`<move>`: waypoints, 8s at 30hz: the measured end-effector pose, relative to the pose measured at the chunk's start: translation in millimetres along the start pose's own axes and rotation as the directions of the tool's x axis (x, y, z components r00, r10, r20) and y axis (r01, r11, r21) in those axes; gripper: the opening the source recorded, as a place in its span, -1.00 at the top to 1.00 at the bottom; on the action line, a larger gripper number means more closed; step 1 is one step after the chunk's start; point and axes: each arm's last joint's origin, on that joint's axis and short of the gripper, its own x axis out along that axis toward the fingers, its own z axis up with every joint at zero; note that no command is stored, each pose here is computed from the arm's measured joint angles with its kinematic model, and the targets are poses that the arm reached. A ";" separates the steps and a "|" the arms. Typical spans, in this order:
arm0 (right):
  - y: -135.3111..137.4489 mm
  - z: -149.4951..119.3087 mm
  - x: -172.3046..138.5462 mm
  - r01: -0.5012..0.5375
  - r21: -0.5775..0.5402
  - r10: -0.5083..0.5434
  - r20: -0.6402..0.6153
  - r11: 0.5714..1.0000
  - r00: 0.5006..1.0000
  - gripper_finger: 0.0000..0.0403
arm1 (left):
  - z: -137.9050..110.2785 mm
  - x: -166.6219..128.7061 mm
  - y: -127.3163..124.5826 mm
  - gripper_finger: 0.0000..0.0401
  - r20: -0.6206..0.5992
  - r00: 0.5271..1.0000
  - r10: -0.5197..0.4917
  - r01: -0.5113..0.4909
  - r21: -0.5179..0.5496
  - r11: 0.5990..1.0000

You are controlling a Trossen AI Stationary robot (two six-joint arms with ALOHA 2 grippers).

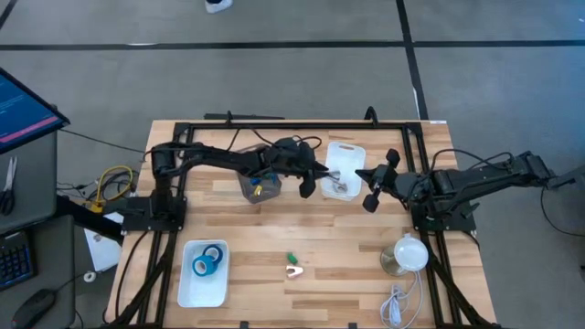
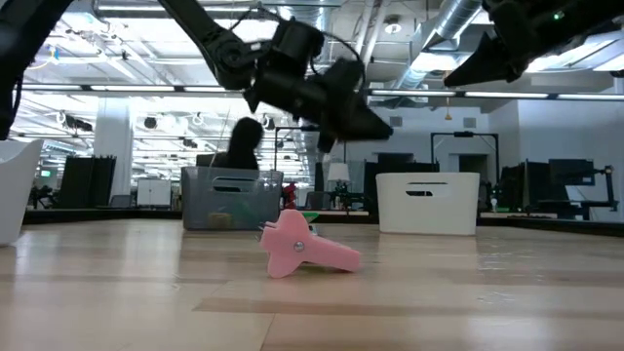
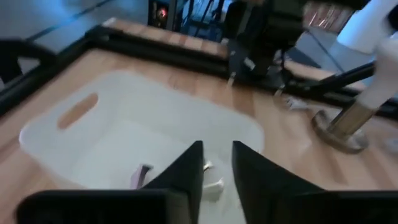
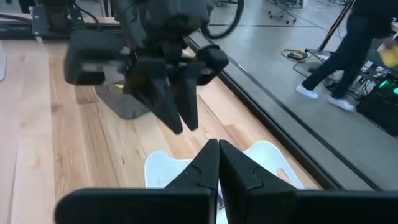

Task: Pick and place Stapler, Stapler remover, tape
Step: Put the green stapler into the black bin

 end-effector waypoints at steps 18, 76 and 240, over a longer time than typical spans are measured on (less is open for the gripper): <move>0.6 7.7 -0.3 -0.007 0.027 0.005 0.066 1.000 0.998 1.00 | 79.1 -89.6 -61.8 0.99 0.056 0.994 -0.093 0.089 0.068 0.994; -0.7 13.8 -0.8 0.039 0.042 -0.044 0.117 0.998 0.992 1.00 | 84.1 -174.1 -116.0 0.99 -0.141 0.987 -0.073 0.080 0.045 0.996; 39.0 3.2 25.8 -0.177 -0.003 0.177 0.048 0.984 0.983 1.00 | -109.8 -34.9 -163.8 0.34 -0.495 0.794 -0.352 0.470 0.133 0.873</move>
